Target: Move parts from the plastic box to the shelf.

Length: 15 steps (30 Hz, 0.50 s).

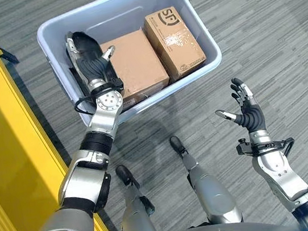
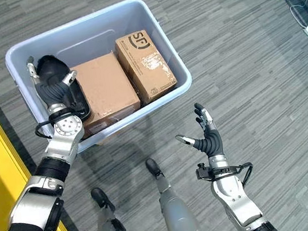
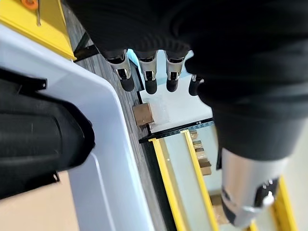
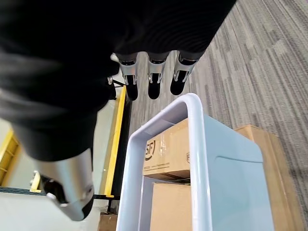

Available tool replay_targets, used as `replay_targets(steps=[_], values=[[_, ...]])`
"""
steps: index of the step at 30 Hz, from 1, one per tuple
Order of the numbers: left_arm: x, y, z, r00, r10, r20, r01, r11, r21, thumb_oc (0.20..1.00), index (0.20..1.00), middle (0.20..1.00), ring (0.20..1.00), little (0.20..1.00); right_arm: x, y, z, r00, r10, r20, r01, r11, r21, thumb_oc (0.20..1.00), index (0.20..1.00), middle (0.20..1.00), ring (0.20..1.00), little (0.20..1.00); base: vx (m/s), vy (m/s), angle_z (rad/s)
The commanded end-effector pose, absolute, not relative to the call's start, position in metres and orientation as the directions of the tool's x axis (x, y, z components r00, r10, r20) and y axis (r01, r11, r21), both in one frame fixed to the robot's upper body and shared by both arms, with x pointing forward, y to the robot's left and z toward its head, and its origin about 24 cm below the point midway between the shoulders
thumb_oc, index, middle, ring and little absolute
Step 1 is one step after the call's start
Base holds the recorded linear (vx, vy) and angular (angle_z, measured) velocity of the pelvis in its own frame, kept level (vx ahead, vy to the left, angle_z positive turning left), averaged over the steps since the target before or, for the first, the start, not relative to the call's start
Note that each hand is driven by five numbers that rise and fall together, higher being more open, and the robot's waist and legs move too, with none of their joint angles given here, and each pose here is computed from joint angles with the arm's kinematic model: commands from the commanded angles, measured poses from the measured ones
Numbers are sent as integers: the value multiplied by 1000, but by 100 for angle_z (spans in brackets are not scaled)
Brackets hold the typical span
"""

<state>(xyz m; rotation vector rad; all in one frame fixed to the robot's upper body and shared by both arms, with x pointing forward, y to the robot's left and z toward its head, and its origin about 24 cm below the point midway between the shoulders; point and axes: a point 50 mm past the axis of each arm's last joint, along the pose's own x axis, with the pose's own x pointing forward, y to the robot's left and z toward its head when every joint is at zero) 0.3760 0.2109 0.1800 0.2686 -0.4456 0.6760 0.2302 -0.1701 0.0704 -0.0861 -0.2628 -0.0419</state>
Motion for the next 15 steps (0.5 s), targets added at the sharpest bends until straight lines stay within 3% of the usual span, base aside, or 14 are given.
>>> replay_targets(steps=[1, 5, 7, 11, 15], values=[[381, 219, 226, 585, 541, 604, -712, 700, 62, 1000, 1000, 1000, 1000, 1000, 228, -182, 98, 912, -55, 405, 83, 995, -53, 1000, 1000, 1000, 1000, 1000, 9, 2, 4], [386, 225, 231, 591, 548, 591, -725, 683, 92, 1000, 1000, 1000, 1000, 1000, 229, -182, 99, 910, -50, 411, 80, 995, -55, 1000, 1000, 1000, 1000, 1000, 32, 20, 3], [395, 234, 231, 636, 554, 537, -721, 675, 159, 1000, 1000, 1000, 1000, 1000, 228, -181, 99, 912, -30, 408, 58, 997, -56, 1000, 1000, 1000, 1000, 1000, 96, 49, 0], [402, 239, 231, 695, 571, 438, -675, 728, 122, 1000, 1000, 1000, 1000, 1000, 227, -181, 99, 917, -17, 399, 45, 997, -60, 1000, 1000, 1000, 1000, 1000, 0, 0, 0], [402, 260, 242, 715, 576, 397, -671, 724, 159, 1000, 1000, 1000, 1000, 1000, 225, -182, 97, 920, -11, 391, 34, 998, -53, 1000, 1000, 1000, 1000, 1000, 3, 14, -6]])
